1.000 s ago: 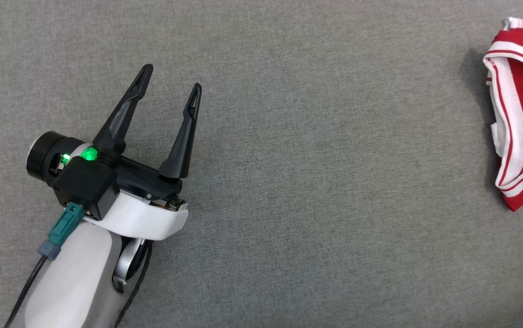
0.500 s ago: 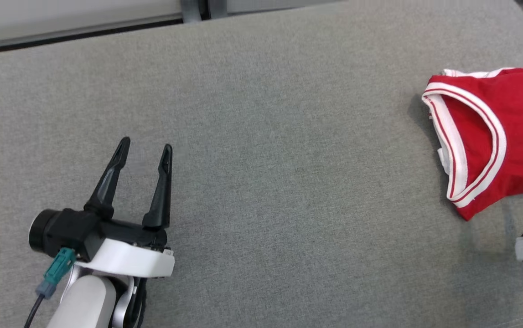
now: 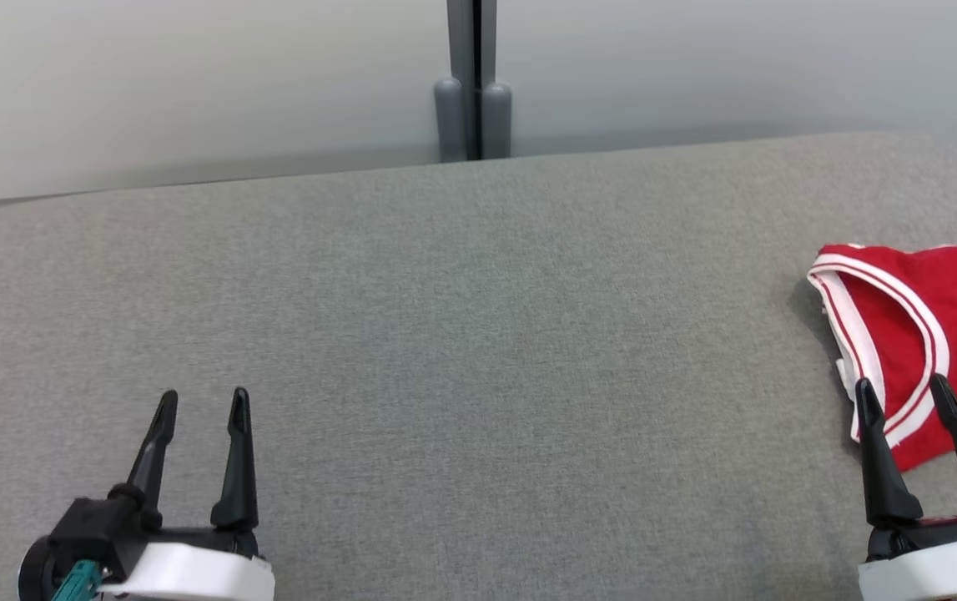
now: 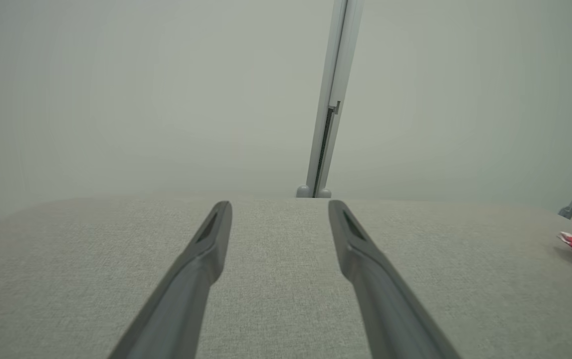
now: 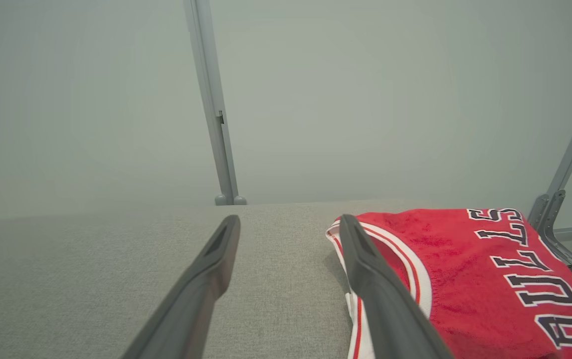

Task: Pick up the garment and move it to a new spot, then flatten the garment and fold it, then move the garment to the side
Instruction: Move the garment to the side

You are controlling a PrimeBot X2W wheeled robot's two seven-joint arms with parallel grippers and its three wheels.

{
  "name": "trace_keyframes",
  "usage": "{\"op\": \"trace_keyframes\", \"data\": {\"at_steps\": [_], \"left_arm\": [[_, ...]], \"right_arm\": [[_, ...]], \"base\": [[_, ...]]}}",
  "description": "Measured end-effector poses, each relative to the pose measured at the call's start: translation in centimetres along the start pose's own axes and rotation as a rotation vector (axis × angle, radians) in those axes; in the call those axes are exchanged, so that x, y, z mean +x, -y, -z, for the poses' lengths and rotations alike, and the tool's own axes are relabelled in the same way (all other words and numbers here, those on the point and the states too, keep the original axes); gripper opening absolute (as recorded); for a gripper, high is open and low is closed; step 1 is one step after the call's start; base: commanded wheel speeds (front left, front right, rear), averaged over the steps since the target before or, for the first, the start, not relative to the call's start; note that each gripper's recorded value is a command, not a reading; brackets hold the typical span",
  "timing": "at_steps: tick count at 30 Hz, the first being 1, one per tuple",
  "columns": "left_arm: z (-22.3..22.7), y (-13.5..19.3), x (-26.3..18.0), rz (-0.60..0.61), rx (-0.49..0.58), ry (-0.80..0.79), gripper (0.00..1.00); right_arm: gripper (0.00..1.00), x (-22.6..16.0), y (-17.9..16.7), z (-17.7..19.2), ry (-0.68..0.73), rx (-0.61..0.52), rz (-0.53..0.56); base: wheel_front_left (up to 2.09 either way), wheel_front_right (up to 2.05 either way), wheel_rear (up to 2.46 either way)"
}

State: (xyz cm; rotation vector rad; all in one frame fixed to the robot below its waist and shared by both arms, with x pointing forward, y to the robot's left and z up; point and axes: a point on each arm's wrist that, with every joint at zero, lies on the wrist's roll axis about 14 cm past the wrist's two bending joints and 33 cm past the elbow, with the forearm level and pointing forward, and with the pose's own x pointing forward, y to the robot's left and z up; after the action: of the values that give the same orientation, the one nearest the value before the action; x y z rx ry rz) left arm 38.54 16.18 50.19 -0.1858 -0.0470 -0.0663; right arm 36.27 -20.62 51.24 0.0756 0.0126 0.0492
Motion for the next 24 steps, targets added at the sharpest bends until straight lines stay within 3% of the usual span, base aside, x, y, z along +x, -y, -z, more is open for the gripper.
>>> {"op": "trace_keyframes", "data": {"at_steps": [11, 24], "left_arm": [[-0.9, -3.2, -7.0, -0.121, 0.008, 0.000, 1.00], [-1.4, -2.5, -8.8, -0.110, 0.012, -0.007, 1.00]], "right_arm": [[1.00, -2.7, -3.5, -1.1, 0.005, 0.022, -0.102], [1.00, -4.8, -3.4, -1.3, 0.013, 0.037, -0.088]], "base": [[0.00, 0.00, 0.00], [0.00, 0.00, 0.00]]}}
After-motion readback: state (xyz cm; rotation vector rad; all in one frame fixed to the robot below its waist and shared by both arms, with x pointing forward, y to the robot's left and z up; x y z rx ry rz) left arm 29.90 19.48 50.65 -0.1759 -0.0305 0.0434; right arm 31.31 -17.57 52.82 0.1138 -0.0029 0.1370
